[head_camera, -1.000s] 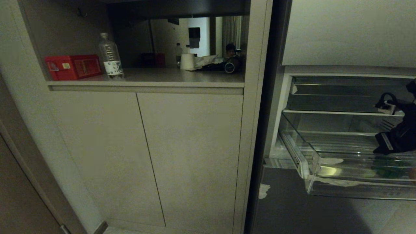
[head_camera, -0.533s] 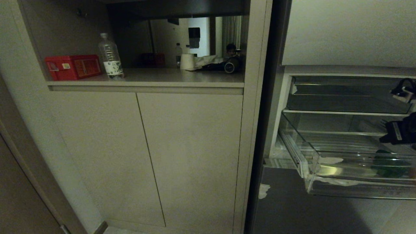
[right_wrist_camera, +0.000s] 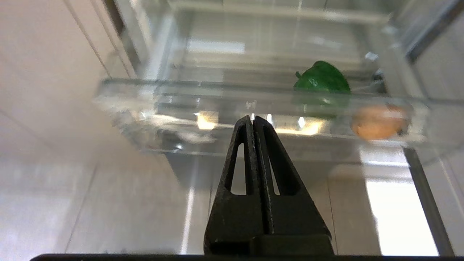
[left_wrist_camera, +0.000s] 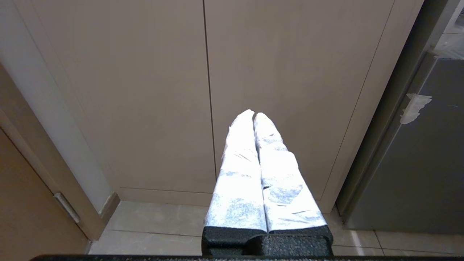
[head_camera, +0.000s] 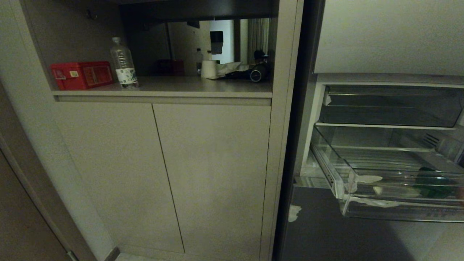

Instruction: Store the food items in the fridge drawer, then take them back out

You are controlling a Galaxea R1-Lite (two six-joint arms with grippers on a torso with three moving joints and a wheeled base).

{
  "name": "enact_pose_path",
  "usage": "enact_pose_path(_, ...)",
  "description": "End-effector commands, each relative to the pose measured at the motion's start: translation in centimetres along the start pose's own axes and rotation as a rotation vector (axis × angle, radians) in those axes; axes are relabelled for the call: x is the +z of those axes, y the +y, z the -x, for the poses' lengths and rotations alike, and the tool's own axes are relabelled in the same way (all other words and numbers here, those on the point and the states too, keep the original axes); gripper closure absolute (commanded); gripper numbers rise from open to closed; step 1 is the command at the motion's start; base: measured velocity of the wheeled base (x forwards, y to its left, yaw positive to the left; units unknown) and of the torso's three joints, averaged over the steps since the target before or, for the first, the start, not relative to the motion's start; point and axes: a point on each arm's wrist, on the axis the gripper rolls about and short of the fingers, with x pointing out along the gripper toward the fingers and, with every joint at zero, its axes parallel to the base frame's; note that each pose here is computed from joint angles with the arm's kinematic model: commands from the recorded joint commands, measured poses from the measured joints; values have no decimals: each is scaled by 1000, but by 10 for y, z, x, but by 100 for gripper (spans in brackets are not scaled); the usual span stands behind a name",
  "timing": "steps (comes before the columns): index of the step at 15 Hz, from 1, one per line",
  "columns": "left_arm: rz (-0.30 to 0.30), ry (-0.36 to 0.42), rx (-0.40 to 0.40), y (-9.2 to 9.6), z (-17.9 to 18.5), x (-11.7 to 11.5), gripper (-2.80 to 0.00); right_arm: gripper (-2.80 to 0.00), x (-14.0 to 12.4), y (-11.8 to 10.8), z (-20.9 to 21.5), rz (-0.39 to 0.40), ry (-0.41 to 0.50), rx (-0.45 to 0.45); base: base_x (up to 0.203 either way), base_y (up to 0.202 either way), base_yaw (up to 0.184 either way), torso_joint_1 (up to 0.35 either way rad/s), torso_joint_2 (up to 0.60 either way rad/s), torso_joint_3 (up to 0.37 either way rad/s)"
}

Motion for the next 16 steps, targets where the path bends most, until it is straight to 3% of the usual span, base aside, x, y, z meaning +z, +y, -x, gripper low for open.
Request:
enact_pose_path(1,0,1,1,0,0,0,0,0,-42,18,68,22,-200,-20,0,0,0,0,0,0)
enact_pose_path(6,0,1,1,0,0,0,0,0,-158,25,57,76,-216,-14,0,0,0,0,0,0)
enact_pose_path(9,0,1,1,0,0,0,0,0,-209,25,44,102,-368,-20,0,0,0,0,0,0)
enact_pose_path(11,0,3,1,0,0,0,0,0,-225,25,50,97,-506,7,0,0,0,0,0,0)
enact_pose_path(13,0,0,0,0,0,0,0,0,-237,27,45,89,-478,70,0,0,0,0,0,0)
enact_pose_path(15,0,-1,1,0,0,0,0,0,-238,27,44,-13,-463,99,0,0,0,0,0,0)
enact_pose_path(16,0,-1,1,0,0,0,0,0,-238,26,43,-27,-462,90,0,0,0,0,0,0)
